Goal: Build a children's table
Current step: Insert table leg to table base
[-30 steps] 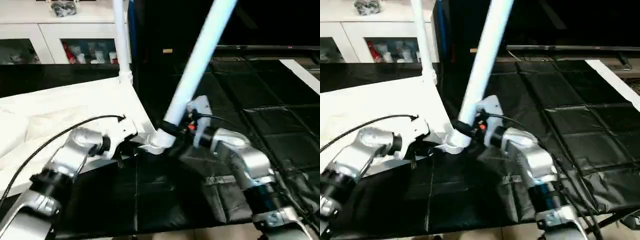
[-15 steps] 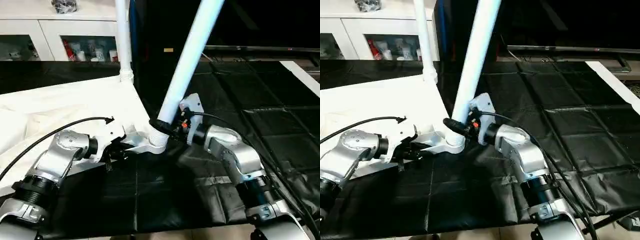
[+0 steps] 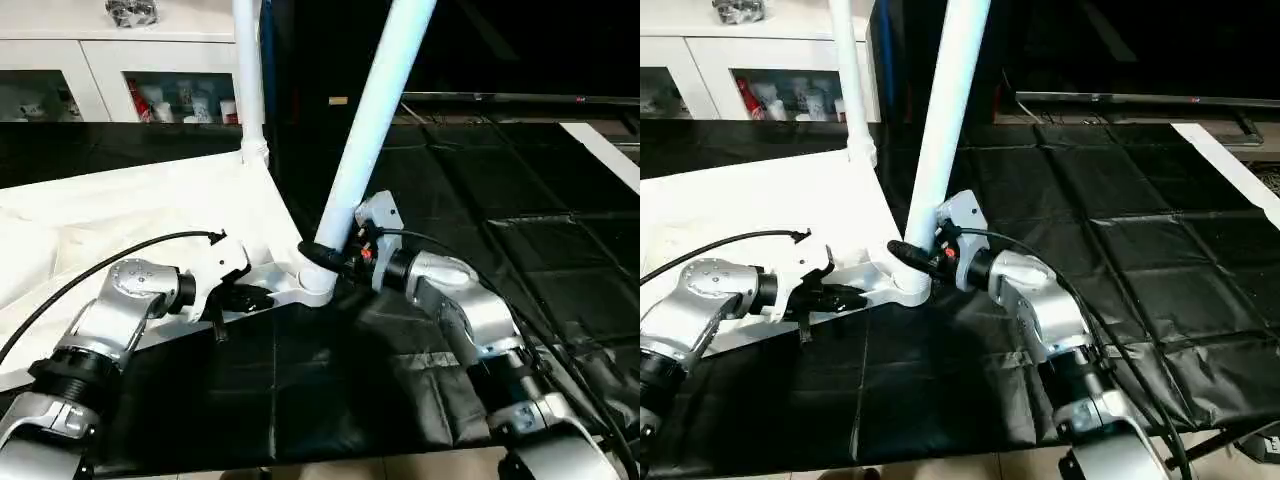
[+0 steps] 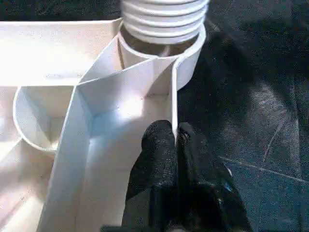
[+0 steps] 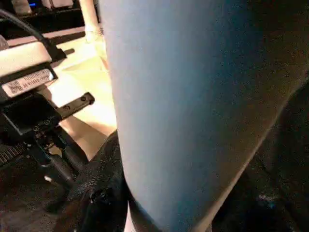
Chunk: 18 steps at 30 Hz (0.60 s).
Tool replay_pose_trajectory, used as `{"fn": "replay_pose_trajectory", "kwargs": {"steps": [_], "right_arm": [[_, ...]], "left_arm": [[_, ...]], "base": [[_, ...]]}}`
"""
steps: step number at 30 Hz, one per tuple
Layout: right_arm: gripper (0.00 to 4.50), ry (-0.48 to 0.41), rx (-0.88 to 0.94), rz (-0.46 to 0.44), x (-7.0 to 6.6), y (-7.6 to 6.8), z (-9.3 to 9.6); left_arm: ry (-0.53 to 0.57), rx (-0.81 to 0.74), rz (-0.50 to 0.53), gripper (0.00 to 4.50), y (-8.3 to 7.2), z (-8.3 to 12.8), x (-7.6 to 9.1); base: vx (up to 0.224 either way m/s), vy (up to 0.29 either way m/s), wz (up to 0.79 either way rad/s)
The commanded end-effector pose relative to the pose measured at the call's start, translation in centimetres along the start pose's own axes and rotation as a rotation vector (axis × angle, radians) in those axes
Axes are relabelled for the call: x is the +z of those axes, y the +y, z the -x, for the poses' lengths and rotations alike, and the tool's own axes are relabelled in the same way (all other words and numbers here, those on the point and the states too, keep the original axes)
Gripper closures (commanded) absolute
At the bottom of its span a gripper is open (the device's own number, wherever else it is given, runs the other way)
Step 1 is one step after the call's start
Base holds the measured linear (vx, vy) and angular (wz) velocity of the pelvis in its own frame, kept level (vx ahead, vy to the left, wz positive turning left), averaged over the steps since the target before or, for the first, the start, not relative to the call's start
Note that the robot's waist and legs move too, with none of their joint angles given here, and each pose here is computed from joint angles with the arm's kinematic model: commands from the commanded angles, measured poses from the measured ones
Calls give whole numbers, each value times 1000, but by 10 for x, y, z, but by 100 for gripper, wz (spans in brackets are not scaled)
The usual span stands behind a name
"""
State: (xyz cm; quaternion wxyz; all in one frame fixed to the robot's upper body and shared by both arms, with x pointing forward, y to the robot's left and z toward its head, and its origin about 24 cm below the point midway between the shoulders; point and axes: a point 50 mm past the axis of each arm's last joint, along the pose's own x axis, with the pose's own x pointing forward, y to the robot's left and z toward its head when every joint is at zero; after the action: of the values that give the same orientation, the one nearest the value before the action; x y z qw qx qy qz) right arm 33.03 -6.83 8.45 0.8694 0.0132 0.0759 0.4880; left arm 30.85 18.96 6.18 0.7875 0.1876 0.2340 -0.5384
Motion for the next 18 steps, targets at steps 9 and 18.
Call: {"fn": "replay_pose_trajectory", "kwargs": {"steps": [9, 18], "right_arm": [[261, 89, 62, 10, -11, -1, -8], [261, 105, 62, -2, -15, -8, -5]], "left_arm": [[61, -116, -50, 450, -7, -12, -2], [50, -177, -93, 450, -11, -19, 8]], "base": [[0, 0, 0], [0, 0, 0]]}}
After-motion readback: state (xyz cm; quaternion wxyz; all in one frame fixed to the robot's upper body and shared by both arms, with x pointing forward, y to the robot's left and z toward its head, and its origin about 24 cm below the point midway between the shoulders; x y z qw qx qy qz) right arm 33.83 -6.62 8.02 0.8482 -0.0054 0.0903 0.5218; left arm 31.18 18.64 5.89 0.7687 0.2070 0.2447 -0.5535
